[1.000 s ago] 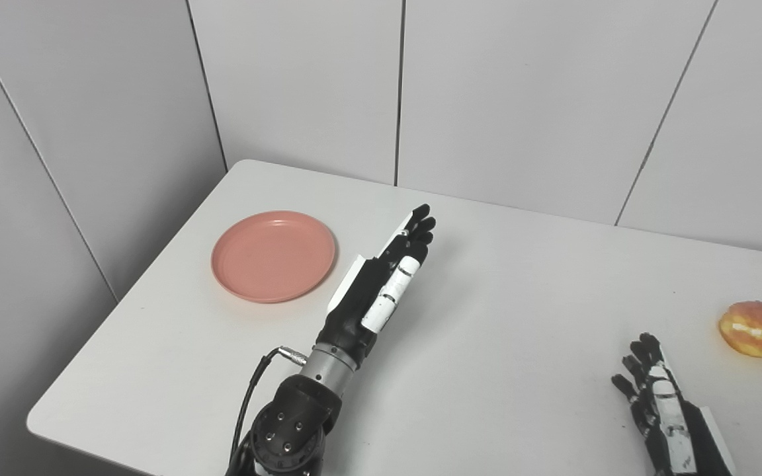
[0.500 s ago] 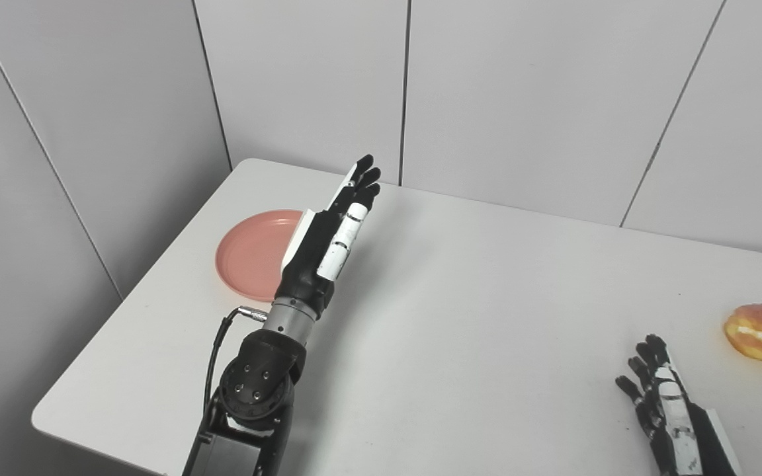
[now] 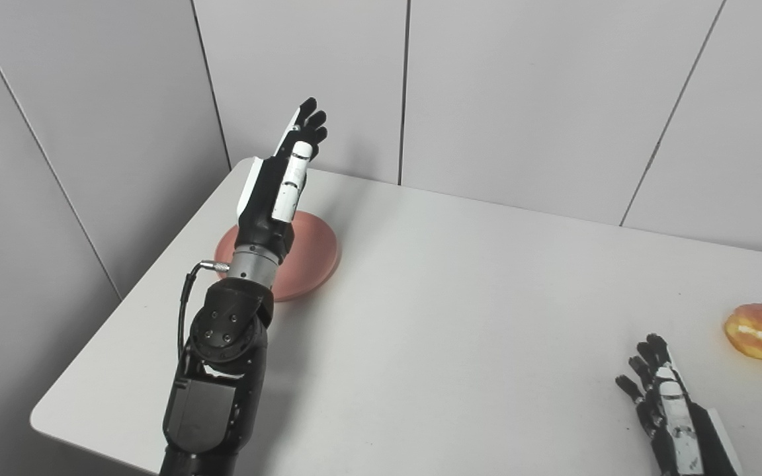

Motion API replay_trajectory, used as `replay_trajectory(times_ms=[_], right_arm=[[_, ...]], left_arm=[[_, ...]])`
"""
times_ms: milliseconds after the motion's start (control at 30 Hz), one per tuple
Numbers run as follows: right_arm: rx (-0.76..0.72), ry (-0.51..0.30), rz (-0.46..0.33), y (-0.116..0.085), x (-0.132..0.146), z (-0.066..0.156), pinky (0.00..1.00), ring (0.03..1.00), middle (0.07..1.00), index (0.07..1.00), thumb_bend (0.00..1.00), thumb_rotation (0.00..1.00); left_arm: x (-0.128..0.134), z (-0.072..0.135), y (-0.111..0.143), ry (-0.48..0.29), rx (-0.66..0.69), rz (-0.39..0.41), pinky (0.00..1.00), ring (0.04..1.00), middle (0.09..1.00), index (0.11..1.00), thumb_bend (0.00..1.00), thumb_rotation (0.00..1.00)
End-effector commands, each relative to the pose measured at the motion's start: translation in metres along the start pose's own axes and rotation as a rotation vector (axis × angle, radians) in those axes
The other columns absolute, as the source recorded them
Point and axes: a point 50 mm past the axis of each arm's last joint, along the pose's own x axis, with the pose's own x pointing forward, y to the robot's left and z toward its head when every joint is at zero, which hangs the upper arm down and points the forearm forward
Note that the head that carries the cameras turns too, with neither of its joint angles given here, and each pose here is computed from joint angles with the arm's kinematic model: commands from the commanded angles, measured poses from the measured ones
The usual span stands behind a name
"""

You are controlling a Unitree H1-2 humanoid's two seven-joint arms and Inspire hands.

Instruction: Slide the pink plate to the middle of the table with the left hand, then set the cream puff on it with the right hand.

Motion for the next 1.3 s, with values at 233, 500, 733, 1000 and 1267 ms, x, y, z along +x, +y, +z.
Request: replay_trajectory(times_ms=[233, 500, 733, 1000, 1267], right_arm=[[-0.006, -0.054, 0.010, -0.002, 0.006, 0.009, 1.00, 1.000, 1.000, 1.000, 0.10, 1.00], [-0.014, -0.046, -0.002, 0.000, 0.006, 0.010, 1.00, 1.000, 1.000, 1.000, 0.09, 1.00], [-0.004, -0.046, -0.001, 0.000, 0.006, 0.010, 1.00, 1.000, 1.000, 1.000, 0.08, 1.00], [-0.009, -0.044, -0.005, 0.000, 0.005, 0.011, 1.00, 1.000, 1.000, 1.000, 0.09, 1.00], [-0.009, -0.042, -0.010, -0.001, 0.005, 0.011, 1.00, 1.000, 1.000, 1.000, 0.09, 1.00]], left_arm=[[0.032, 0.008, 0.046, -0.041, 0.008, 0.100, 0.95, 0.947, 0.946, 0.918, 0.40, 1.00], [0.037, 0.001, 0.080, -0.004, -0.003, 0.172, 0.97, 0.964, 0.965, 0.947, 0.41, 1.00], [0.042, -0.004, 0.104, 0.034, -0.046, 0.188, 0.99, 0.986, 0.986, 0.973, 0.41, 1.00], [0.039, -0.015, 0.115, 0.078, -0.064, 0.199, 1.00, 0.995, 0.995, 0.981, 0.41, 1.00], [0.036, -0.027, 0.125, 0.124, -0.064, 0.210, 1.00, 1.000, 1.000, 0.988, 0.40, 1.00]])
